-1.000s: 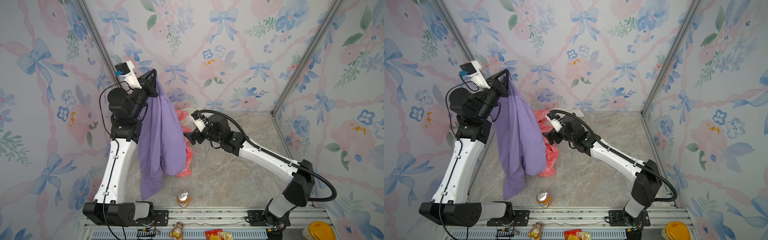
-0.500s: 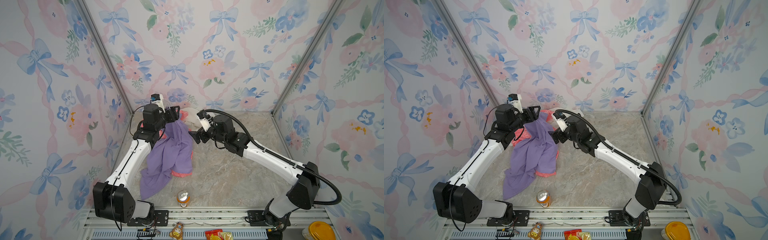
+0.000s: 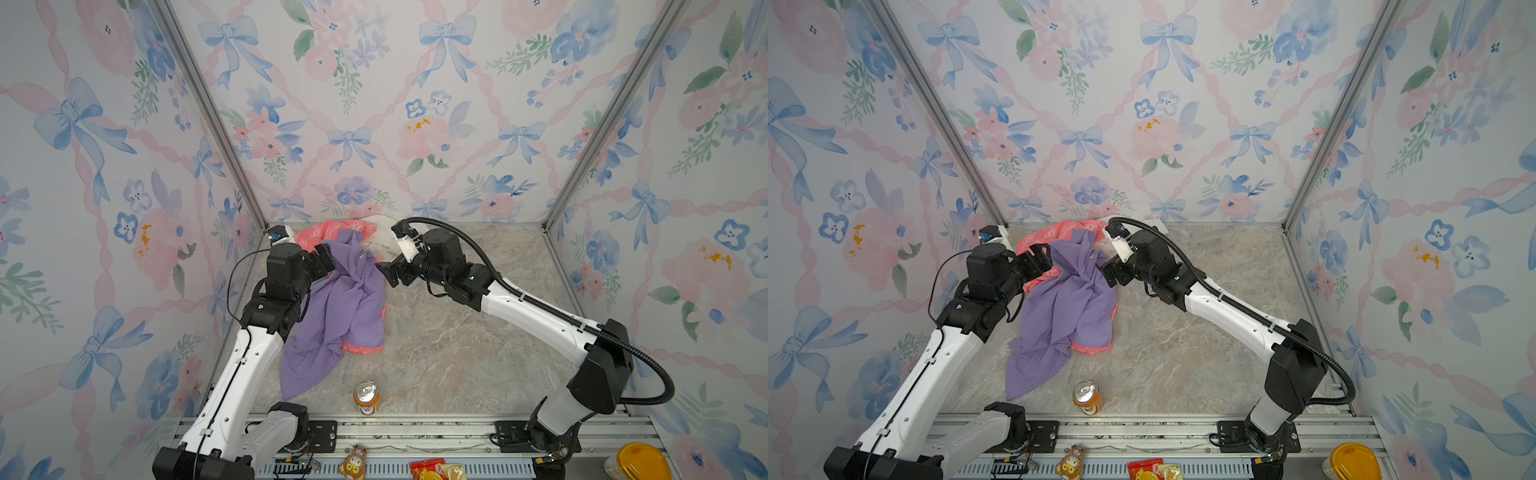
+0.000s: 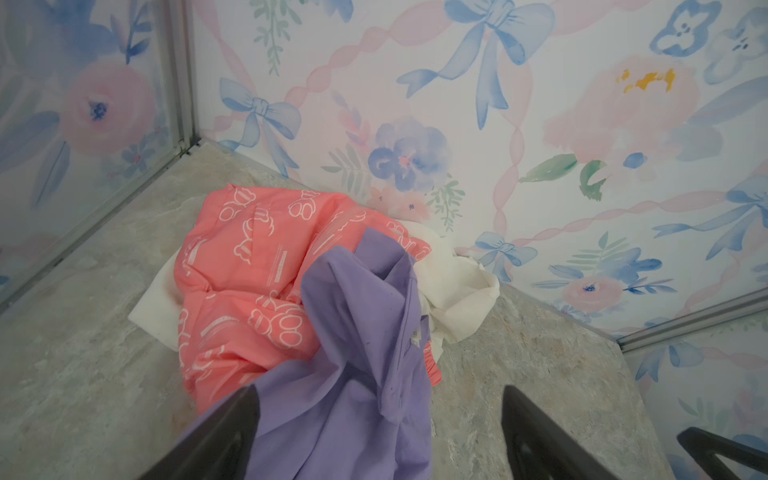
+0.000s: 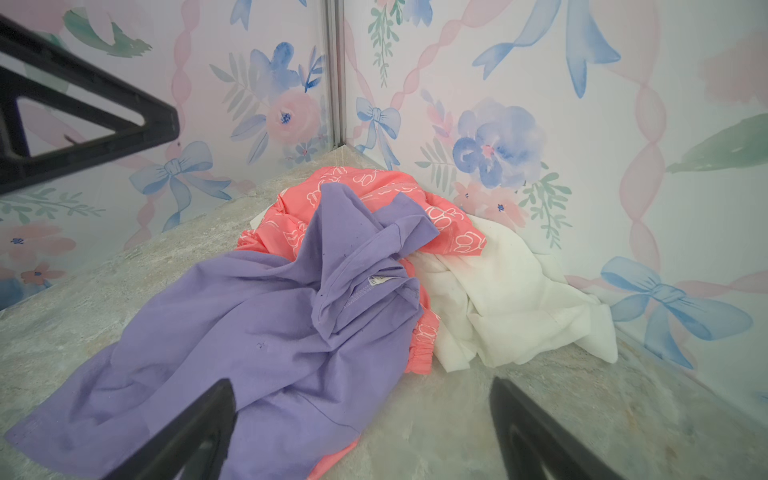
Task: Pick out a specific cloth from the pile
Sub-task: 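Lower the purple cloth onto the pink cloth with the left gripper, then bring the right gripper to the purple cloth held by the left gripper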
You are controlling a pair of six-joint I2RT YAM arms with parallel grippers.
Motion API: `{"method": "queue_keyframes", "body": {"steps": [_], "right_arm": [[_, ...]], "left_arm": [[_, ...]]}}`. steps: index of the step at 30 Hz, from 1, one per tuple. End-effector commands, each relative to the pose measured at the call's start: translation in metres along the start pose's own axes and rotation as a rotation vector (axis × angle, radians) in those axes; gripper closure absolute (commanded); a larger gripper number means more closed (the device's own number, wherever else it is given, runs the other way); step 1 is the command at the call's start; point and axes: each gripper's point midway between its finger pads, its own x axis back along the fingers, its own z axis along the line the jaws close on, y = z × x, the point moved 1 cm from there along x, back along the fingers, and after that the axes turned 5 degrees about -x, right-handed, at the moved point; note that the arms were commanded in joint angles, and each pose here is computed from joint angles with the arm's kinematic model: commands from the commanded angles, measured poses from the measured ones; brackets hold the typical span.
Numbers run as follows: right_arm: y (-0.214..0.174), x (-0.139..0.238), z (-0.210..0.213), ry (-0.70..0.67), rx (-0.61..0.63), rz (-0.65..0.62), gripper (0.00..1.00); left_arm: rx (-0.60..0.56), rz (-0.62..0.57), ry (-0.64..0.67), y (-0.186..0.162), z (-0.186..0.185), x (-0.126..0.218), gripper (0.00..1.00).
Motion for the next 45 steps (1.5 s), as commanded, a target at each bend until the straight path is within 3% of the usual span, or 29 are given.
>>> {"method": "queue_keyframes", "body": {"steps": [1,5,14,18,24,27,29,38,45], "right_arm": [[0.015,0.001,-0.001,0.012,-0.024,-0.031,0.03],[0.001,-0.01,0.001,0.026,-0.035,0.009,0.03],[-0.007,-0.01,0.003,0.035,-0.063,0.03,0.03],[-0.01,-0.009,0.003,0.032,-0.071,0.036,0.03],[-0.019,-0.008,0.002,0.024,-0.068,0.052,0.03],[-0.019,-0.008,0.001,0.018,-0.066,0.052,0.03],[-0.018,-0.008,0.001,0.019,-0.06,0.054,0.03],[-0.009,0.002,0.0,0.015,-0.051,0.029,0.03],[0.006,0.003,0.001,0.018,-0.057,-0.011,0.03]], "left_arm": [[0.18,0.088,0.142,-0.045,0.053,0.005,0.15],[0.305,0.137,0.19,-0.085,0.084,0.007,0.21],[0.305,0.328,0.278,-0.151,0.112,-0.01,0.29],[0.29,0.37,0.342,-0.164,0.124,-0.018,0.44],[0.262,0.363,0.301,-0.157,0.118,-0.03,0.73],[0.269,0.328,0.275,-0.141,0.11,-0.032,0.93],[0.265,0.287,0.242,-0.122,0.101,-0.032,1.0],[0.2,0.047,0.088,-0.006,0.05,-0.013,1.0],[0.099,-0.093,-0.235,0.078,-0.03,0.006,1.0]]}}
